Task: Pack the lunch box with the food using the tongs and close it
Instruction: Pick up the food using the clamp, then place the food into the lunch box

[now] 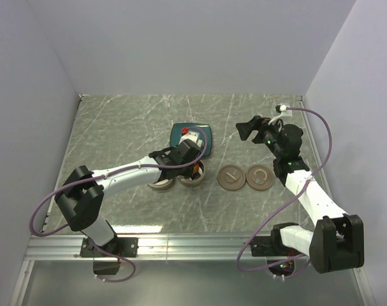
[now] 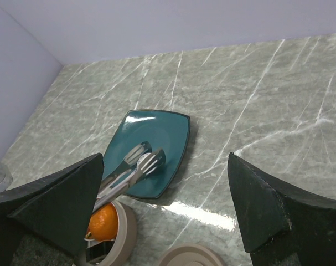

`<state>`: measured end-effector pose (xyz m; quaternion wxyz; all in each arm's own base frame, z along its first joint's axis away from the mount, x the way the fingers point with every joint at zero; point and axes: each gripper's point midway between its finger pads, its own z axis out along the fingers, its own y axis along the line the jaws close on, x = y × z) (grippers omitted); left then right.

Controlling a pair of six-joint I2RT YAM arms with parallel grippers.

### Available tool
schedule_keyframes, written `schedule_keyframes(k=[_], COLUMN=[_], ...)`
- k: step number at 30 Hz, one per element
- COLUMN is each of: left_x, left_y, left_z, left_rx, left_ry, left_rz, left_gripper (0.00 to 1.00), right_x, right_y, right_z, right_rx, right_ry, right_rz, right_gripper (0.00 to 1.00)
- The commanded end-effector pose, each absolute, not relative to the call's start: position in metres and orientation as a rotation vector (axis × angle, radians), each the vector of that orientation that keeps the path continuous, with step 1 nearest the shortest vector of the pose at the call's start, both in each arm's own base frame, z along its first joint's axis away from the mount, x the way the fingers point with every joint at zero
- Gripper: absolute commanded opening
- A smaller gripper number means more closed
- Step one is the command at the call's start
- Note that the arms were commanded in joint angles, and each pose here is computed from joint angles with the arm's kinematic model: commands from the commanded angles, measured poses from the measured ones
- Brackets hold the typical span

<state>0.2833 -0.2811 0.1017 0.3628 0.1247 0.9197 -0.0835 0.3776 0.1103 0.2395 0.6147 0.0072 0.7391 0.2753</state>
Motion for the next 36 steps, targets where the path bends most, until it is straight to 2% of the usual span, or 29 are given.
schedule_keyframes(k=[1,4,10,20,36], left_x=[0.285,0.285,0.287,0.272,0.190], left_y=[-0.286,-0.282,-0.269,-0.234,-0.174], left_z=[0.117,0.121,0.139,0.166,0.186], left_rx=[0.302,0.292,0.241,0.154,-0.074], left_ry=[2.344,2.335,2.286,2.240,2.245], left_rz=[-0.260,-0.251,-0.226,-0.201,-0.291], left_gripper=[0.36,0.29,0.23,0.21,0.20], right_x=[0.378,0.379,0.379,0.381,0.387], right_y=[0.107,0.107,0.107,0.107,0.108], right_z=[0.267,0.267,0.266,0.266,0.261], right_rx=[0.002,0.003,0.004,0.006,0.010], right_ry=[1.619,1.621,1.622,1.624,1.639], right_rz=[0.632,0.632,0.631,0.632,0.635], right_gripper=[0.99,0.99,0.99,0.99,0.99])
